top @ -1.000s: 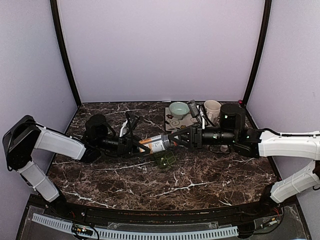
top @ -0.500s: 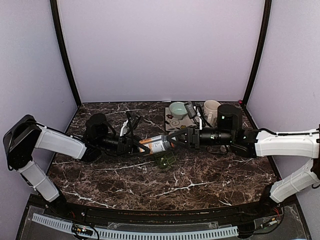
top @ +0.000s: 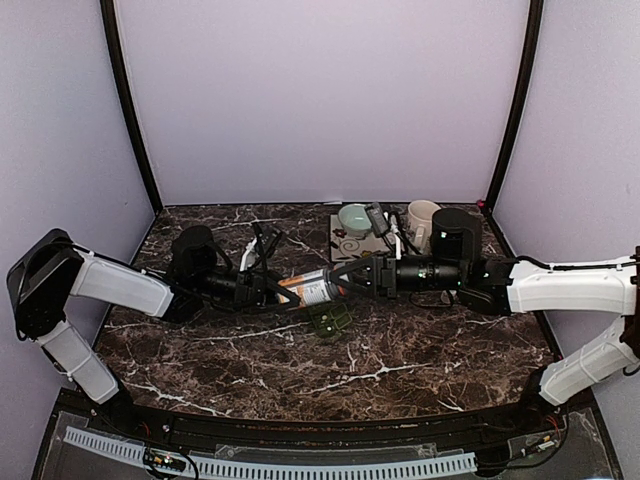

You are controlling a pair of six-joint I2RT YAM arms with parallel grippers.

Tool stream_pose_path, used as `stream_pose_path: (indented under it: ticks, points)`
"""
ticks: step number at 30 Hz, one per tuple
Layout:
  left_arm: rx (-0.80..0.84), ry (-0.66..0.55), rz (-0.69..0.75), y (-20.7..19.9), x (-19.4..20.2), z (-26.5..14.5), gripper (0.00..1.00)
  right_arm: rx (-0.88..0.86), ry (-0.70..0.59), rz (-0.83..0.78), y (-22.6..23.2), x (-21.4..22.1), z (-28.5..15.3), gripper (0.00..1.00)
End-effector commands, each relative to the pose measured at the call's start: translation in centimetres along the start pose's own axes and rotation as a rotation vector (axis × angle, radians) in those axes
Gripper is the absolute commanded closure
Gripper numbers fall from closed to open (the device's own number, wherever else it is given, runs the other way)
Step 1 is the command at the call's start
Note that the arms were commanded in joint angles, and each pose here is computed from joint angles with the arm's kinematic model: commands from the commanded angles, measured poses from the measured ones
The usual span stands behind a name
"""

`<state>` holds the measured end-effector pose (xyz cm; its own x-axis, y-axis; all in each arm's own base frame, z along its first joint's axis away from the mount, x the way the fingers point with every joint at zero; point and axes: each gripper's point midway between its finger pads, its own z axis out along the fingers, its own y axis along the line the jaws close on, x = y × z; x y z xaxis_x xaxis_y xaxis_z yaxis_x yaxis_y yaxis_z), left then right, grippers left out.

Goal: Sort the pills into containers
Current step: Screw the lid of the pill bottle onto the pill bottle.

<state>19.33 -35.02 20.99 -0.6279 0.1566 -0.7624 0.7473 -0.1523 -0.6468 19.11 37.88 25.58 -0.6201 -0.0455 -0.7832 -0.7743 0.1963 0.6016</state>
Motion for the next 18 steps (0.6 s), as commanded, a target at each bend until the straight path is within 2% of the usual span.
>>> stream_pose_path:
  ticks: [1, 18]
  points:
    - [0.037, -0.027, 0.085, -1.2, -1.88, -0.02, 1.0, -0.046, -0.035, -0.026, 1.47, -1.33, 0.41, 0.56]
    - [0.064, -0.014, 0.069, -1.69, -1.52, -0.06, 1.0, -0.017, -0.051, -0.027, 0.78, -1.43, 0.6, 0.54]
